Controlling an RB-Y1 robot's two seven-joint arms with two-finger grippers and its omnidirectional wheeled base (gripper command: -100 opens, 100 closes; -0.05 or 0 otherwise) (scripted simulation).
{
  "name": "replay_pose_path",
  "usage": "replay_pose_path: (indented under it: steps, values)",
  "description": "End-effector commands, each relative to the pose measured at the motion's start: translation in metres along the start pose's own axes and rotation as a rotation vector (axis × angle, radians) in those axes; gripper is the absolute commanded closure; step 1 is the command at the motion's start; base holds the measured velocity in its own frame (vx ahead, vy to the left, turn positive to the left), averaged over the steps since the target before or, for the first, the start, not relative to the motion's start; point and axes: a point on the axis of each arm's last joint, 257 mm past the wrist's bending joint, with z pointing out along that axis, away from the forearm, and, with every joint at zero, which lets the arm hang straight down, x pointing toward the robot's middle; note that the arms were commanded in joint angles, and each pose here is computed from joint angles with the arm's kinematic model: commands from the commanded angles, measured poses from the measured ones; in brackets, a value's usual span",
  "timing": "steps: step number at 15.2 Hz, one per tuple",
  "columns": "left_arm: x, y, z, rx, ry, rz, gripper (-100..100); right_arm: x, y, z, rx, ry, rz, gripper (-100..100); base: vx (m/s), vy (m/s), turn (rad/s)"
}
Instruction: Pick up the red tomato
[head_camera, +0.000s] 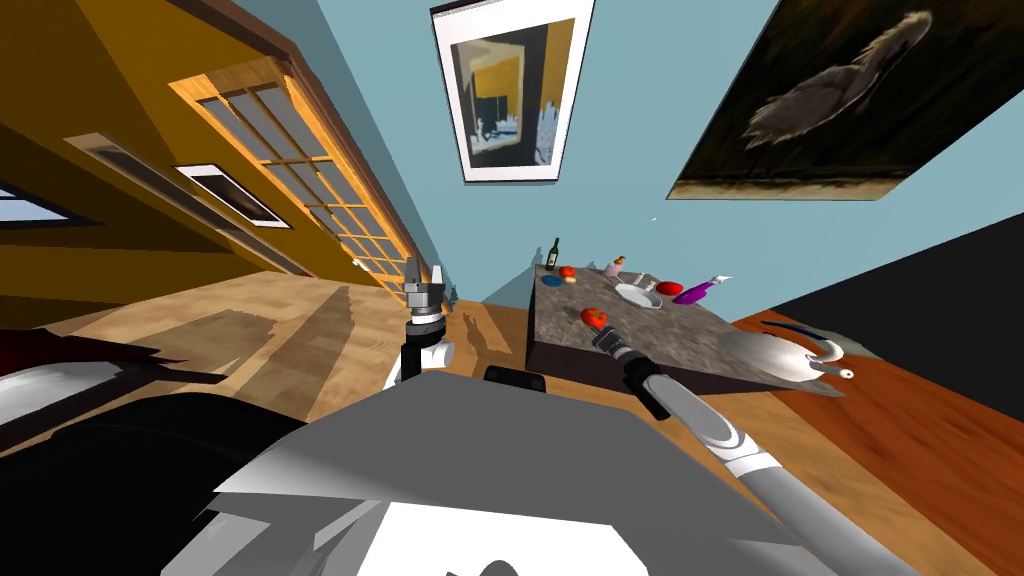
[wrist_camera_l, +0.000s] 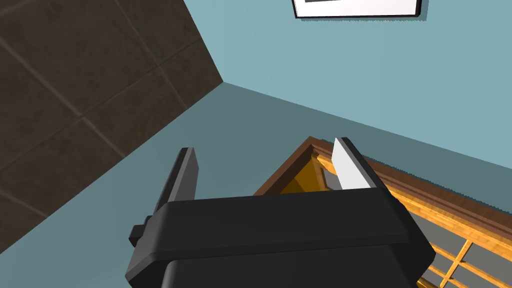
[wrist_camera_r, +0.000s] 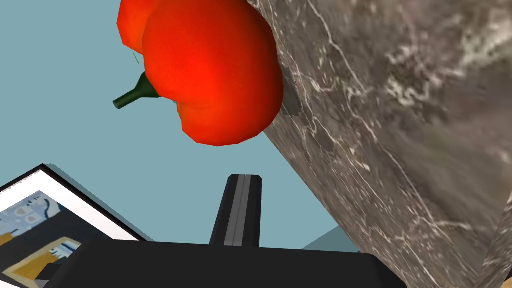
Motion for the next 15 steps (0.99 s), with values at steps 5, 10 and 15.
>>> replay_pose_path:
  steps: [5, 10, 15]
  values:
    - [0.0, 0.0, 0.0, 0.0, 0.0, 0.0, 0, 0.015, -0.005, 0.002, -0.006, 0.022, -0.002, -100, -0.011, -0.008, 0.052]
    - [0.0, 0.0, 0.0, 0.0, 0.0, 0.0, 0, 0.038, -0.014, 0.008, 0.023, 0.069, 0.018, -100, -0.018, 0.01, 0.18]
    - [0.0, 0.0, 0.0, 0.0, 0.0, 0.0, 0, 0.02, -0.007, 0.003, 0.001, 0.032, 0.002, 100, 0.01, -0.005, -0.146]
